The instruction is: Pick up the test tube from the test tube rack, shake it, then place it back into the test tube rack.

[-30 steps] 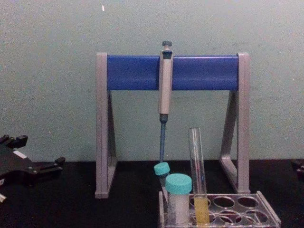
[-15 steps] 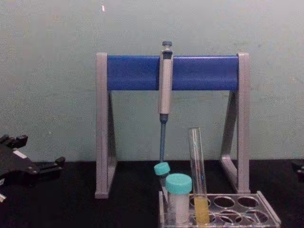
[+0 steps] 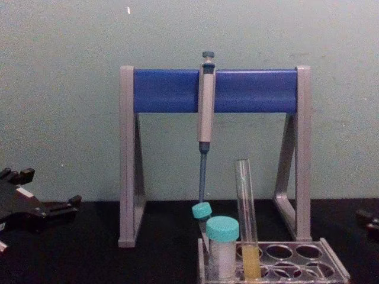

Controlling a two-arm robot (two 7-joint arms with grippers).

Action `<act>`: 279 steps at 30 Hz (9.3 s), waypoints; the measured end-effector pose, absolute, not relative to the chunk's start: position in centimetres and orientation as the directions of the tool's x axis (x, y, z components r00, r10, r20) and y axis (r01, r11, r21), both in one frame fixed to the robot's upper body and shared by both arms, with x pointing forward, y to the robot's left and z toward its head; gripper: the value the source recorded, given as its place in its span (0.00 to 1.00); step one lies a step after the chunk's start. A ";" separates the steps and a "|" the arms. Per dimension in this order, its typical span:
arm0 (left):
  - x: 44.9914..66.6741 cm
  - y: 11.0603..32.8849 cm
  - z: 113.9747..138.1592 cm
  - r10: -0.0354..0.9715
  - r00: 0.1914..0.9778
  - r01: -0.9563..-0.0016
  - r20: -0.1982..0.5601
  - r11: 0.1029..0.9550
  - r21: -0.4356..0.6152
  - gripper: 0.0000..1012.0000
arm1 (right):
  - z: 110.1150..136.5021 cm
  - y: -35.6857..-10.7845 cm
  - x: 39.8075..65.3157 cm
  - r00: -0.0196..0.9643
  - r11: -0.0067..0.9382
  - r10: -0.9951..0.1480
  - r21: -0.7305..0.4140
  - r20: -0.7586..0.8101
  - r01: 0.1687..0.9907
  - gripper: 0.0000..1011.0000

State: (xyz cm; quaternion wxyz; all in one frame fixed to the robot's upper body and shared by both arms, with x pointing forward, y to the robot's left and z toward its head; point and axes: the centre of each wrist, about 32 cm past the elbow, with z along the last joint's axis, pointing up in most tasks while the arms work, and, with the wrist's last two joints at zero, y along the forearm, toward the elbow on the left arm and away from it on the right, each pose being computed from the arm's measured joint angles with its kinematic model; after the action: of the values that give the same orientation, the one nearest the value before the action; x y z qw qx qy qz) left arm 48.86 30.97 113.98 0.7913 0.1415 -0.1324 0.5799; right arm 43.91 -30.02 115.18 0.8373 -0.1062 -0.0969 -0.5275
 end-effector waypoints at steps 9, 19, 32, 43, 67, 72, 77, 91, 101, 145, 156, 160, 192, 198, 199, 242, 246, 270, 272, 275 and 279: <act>48.9 31.0 114.0 0.880 0.292 -0.955 0.374 0.287 0.070 0.99 | 115.4 -29.1 42.4 0.549 0.544 -0.823 -0.072 0.148 0.836 0.99; 48.9 31.0 114.0 0.880 0.292 -0.955 0.374 0.287 0.070 0.99 | 115.4 -27.6 42.4 0.662 0.658 -0.748 -0.077 0.051 0.749 0.99; 48.9 31.0 114.0 0.880 0.292 -0.955 0.374 0.287 0.070 0.99 | 115.6 -25.8 45.0 0.733 0.732 -0.680 -0.057 -0.008 0.679 0.99; 48.9 31.0 114.0 0.880 0.292 -0.955 0.374 0.287 0.070 0.99 | 115.8 -24.7 47.6 0.755 0.754 -0.656 -0.050 -0.015 0.655 0.99; 48.9 31.0 114.0 0.880 0.292 -0.955 0.374 0.287 0.070 0.99 | 115.5 -23.9 50.8 0.789 0.789 -0.614 -0.071 -0.028 0.611 0.99; 48.9 31.0 114.0 0.880 0.292 -0.955 0.374 0.287 0.070 0.99 | 115.4 -23.6 50.9 0.797 0.797 -0.603 -0.069 -0.038 0.600 0.99; 48.9 31.0 114.0 0.880 0.292 -0.955 0.374 0.287 0.070 0.99 | 115.4 -23.5 51.0 0.800 0.801 -0.599 -0.066 -0.046 0.596 0.99; 48.9 31.0 114.0 0.880 0.292 -0.955 0.374 0.287 0.070 0.99 | 115.4 -23.5 51.1 0.801 0.802 -0.597 -0.065 -0.049 0.594 0.99; 48.9 31.0 114.0 0.880 0.292 -0.955 0.374 0.287 0.070 0.99 | 115.4 -23.5 51.1 0.800 0.801 -0.598 -0.064 -0.048 0.595 0.94; 48.9 31.0 114.0 0.880 0.292 -0.955 0.374 0.287 0.070 0.99 | 115.4 -23.5 51.1 0.799 0.800 -0.599 -0.065 -0.047 0.596 0.23; 48.9 31.0 114.0 0.880 0.292 -0.955 0.374 0.287 0.070 0.99 | 115.4 -23.6 50.6 0.802 0.803 -0.596 -0.049 -0.039 0.594 0.23; 48.9 31.0 114.0 0.880 0.292 -0.955 0.374 0.287 0.070 0.99 | 115.5 -23.6 50.2 0.804 0.805 -0.593 -0.024 -0.039 0.593 0.23; 48.9 31.0 114.0 0.880 0.292 -0.955 0.374 0.287 0.070 0.99 | 118.9 -23.9 48.4 0.752 0.747 -0.659 0.124 0.005 0.653 0.23; 48.9 31.0 114.0 0.880 0.292 -0.955 0.374 0.287 0.070 0.99 | 119.0 -23.8 48.4 0.705 0.699 -0.709 0.136 0.001 0.702 0.23; 48.9 31.0 114.0 0.880 0.292 -0.955 0.374 0.287 0.070 0.99 | 119.0 -23.8 48.4 0.690 0.684 -0.723 0.139 -0.001 0.717 0.23; 48.9 31.0 114.0 0.880 0.292 -0.955 0.374 0.287 0.070 0.99 | 119.0 -24.2 44.9 0.707 0.701 -0.707 0.105 -0.033 0.706 0.23; 48.9 31.0 114.0 0.880 0.292 -0.955 0.374 0.287 0.070 0.99 | 118.7 -23.6 45.5 0.725 0.716 -0.687 0.127 -0.042 0.686 0.23; 48.9 31.0 114.0 0.880 0.292 -0.955 0.374 0.287 0.070 0.99 | 118.3 -23.1 48.6 0.642 0.633 -0.766 0.191 0.013 0.751 0.23; 48.9 31.0 114.0 0.880 0.292 -0.955 0.374 0.287 0.070 0.99 | 118.3 -23.3 48.5 0.635 0.626 -0.772 0.191 0.016 0.756 0.23; 48.9 31.0 114.0 0.880 0.292 -0.955 0.374 0.287 0.070 0.99 | 118.4 -23.5 48.3 0.628 0.620 -0.778 0.191 0.021 0.761 0.23; 48.9 31.0 114.0 0.880 0.292 -0.955 0.374 0.287 0.070 0.99 | 118.5 -23.9 48.0 0.610 0.605 -0.792 0.188 0.041 0.774 0.23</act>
State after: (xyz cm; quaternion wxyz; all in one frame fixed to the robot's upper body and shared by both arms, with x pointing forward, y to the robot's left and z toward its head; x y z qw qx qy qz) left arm 48.86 30.97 113.98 0.7913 0.1415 -0.1324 0.5799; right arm 47.96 -23.90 118.52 0.8939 0.0756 -0.0598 -0.4377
